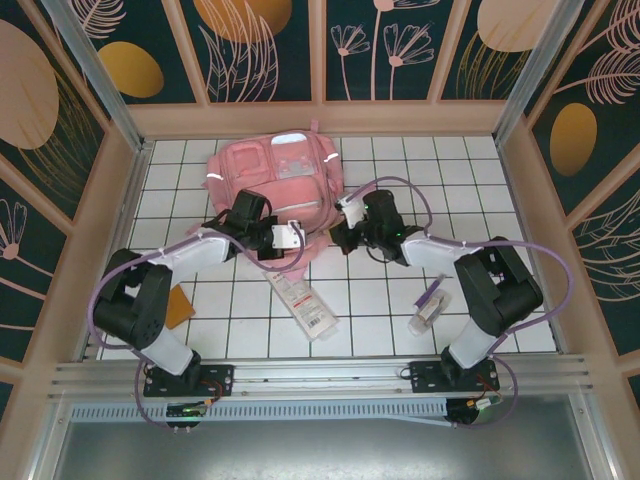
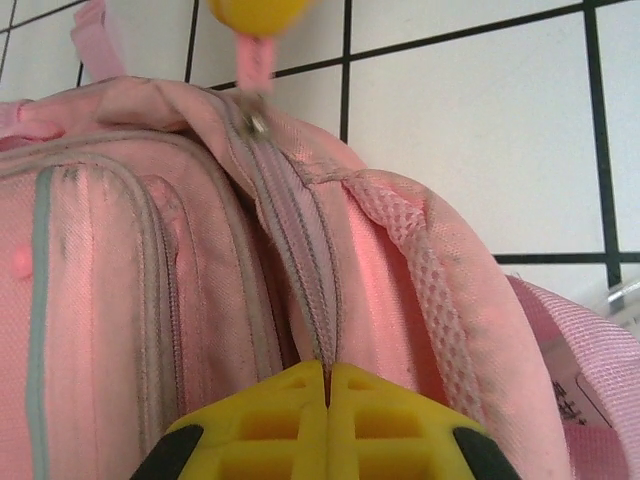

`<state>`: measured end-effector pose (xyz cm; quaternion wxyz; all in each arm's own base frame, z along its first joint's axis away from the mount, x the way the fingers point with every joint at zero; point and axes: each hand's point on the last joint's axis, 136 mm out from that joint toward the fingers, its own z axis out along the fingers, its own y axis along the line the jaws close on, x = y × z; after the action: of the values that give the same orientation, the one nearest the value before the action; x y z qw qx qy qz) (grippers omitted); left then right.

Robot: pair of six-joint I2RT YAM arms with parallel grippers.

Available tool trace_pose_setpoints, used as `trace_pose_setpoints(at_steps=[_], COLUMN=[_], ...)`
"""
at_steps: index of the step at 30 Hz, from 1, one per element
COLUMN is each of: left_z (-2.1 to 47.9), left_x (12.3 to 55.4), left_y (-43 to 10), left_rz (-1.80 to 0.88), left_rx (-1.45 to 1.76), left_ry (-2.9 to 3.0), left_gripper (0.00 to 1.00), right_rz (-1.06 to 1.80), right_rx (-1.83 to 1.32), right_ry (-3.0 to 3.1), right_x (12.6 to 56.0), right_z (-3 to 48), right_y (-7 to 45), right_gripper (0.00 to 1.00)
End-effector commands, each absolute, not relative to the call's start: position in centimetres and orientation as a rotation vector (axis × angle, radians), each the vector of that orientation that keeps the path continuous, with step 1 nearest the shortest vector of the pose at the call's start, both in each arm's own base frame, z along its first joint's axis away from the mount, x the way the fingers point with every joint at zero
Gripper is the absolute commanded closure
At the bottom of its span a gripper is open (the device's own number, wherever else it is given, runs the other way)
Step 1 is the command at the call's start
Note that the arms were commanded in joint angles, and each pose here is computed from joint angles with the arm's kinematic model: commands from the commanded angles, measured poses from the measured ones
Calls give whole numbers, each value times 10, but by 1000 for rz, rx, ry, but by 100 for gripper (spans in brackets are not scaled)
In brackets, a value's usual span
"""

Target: Pack books, pencil case, and school supplies into a backpack

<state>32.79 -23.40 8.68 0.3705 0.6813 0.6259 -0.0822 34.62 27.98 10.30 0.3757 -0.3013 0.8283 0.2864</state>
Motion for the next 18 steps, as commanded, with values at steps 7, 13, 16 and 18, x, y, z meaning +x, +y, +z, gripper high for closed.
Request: trace_pose_setpoints(at_steps=[7,13,16,18], left_z=[93,85,87,89], left_x=[292,260,255,252], left_y=[-223,-222,-222,-221], left_rz=[-182,-293,-311,-314], left_rx=[1911,2025,2026,2035], left_ry=[1406,1322,1307,1298], left_gripper=[100,100,100,100], right_rz=[31,52,143,186], right_rx=[-236,-49,-26,24], right_ry=[2212,2185,2216,2252], right_x=[453,493,504,507], right_z=[80,70,60,49], right_y=[171,172,177,172], right_gripper=[100,100,100,100])
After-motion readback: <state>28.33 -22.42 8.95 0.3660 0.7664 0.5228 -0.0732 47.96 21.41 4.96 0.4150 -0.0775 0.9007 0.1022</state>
